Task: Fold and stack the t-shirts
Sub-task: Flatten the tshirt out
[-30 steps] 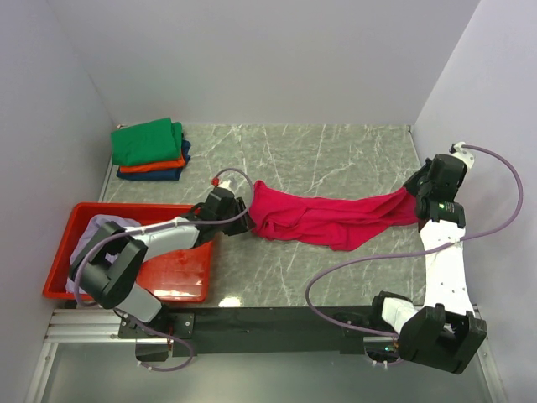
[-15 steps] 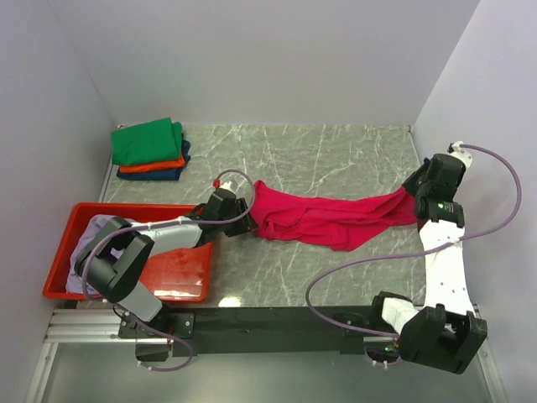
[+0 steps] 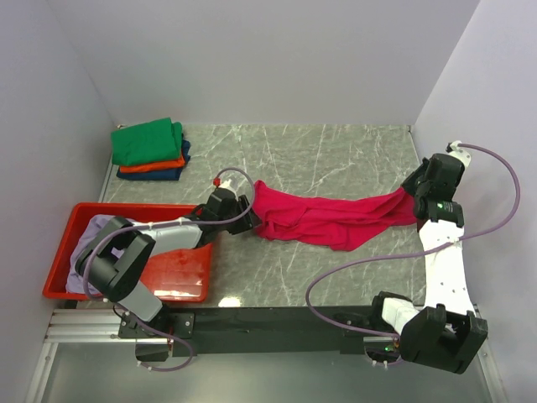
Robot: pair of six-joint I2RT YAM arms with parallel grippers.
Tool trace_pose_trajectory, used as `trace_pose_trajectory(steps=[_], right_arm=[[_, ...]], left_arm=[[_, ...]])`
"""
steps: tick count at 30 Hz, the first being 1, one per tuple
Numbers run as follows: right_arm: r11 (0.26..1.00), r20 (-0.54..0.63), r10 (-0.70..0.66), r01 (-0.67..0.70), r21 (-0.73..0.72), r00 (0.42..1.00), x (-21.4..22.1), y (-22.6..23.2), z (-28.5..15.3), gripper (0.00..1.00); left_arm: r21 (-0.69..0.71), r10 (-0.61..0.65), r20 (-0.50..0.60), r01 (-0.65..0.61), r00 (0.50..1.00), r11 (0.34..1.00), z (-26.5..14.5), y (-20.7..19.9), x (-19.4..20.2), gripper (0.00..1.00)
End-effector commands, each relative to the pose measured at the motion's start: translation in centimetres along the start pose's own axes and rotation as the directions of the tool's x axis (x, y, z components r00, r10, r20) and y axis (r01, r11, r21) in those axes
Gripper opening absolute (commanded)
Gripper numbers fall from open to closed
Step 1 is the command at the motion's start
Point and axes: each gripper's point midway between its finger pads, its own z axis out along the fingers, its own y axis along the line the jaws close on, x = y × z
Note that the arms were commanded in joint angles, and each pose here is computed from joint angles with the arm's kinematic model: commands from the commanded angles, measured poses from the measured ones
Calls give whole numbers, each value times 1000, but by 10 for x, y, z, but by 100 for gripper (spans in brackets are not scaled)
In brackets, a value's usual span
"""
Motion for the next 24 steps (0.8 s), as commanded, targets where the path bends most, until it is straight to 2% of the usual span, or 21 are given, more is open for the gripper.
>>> trace_pose_trajectory(steps=[1, 8, 11, 14, 17, 18, 24], right_arm=[[1000, 27, -16, 17, -16, 1000, -9, 6, -2, 0], [1000, 15, -23, 23, -20, 1000, -7, 8, 0, 0], [1000, 21, -23, 24, -19, 1000, -8, 8, -1, 0], [999, 18, -25, 25, -23, 1000, -7, 9, -2, 0], [999, 17, -27, 28, -24, 999, -7, 9, -2, 0], [999, 19, -27, 27, -23, 999, -8, 9, -3, 0], [997, 30, -44, 46, -58, 999, -9, 20, -14, 0]], left_arm=[[55, -18, 34, 16, 999, 998, -6, -13, -7, 51], [64, -12, 14, 11, 1000, 998, 0, -15, -4, 51], [87, -21, 5, 20, 1000, 996, 4, -18, -2, 46], [102, -21, 11, 19, 1000, 995, 3, -21, -4, 34], [101, -17, 29, 14, 999, 995, 1, -24, -10, 14], [105, -11, 37, 7, 999, 994, -1, -27, -13, 1], [112, -15, 137, 0, 990, 994, -35, -34, -54, 0]])
